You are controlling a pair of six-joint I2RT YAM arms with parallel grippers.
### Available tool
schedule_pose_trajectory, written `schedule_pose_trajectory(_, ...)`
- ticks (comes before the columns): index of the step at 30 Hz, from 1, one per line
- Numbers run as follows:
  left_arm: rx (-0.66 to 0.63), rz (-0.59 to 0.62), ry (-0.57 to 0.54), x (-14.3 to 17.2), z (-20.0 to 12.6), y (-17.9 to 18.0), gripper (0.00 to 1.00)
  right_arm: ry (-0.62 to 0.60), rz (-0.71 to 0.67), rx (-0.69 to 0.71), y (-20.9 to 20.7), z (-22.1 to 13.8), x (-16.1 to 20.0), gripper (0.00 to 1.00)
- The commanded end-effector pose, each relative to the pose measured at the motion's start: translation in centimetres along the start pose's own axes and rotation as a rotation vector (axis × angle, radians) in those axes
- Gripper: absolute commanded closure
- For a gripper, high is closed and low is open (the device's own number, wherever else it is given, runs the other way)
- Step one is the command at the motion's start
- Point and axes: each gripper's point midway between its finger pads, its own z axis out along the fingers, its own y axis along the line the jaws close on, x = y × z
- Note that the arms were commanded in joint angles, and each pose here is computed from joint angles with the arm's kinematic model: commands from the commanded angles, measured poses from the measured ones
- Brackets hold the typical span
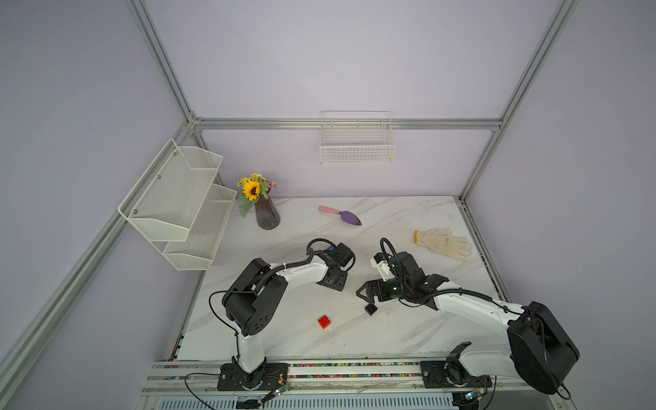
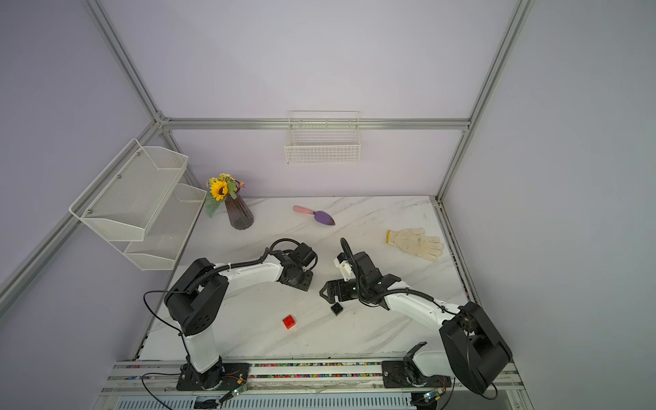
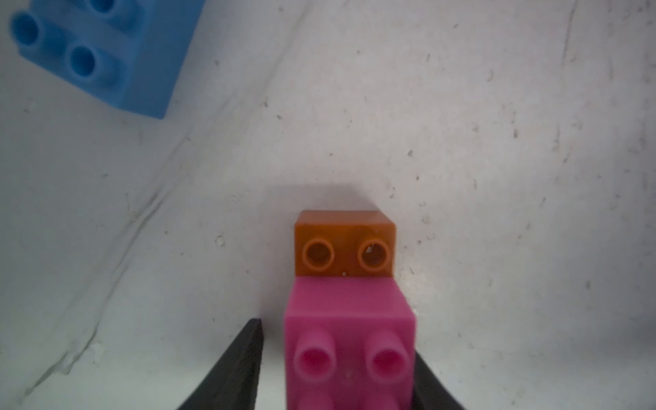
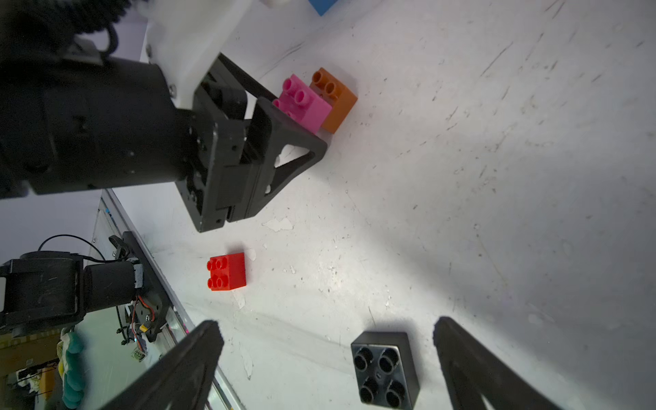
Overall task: Assemble the letter v with lego
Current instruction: Pick up the lego brick from the center of the board.
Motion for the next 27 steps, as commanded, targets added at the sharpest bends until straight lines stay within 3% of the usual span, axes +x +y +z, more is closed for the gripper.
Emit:
schedule_pose_trajectory(1,0.01,-0.029,-0.121,-1.9,-0.2,-0.3,0.46,-0.007,-0.007,-0.012,0.1,0.3,0.0,0.03)
schedule_pose_trajectory(18,-0.014,-0.019,-0.14,-0.9,2.0,-0.4,0.48,-0.001,0.007,-0.014,-0.2,0.6,0.4,0.03)
schedule_pose_trajectory(27,-0.02,-0.018,-0.136,-0.7,2.0,-0.5,0.56,0.0,0.004,-0.009,-0.2,0.5,0.6,0.03)
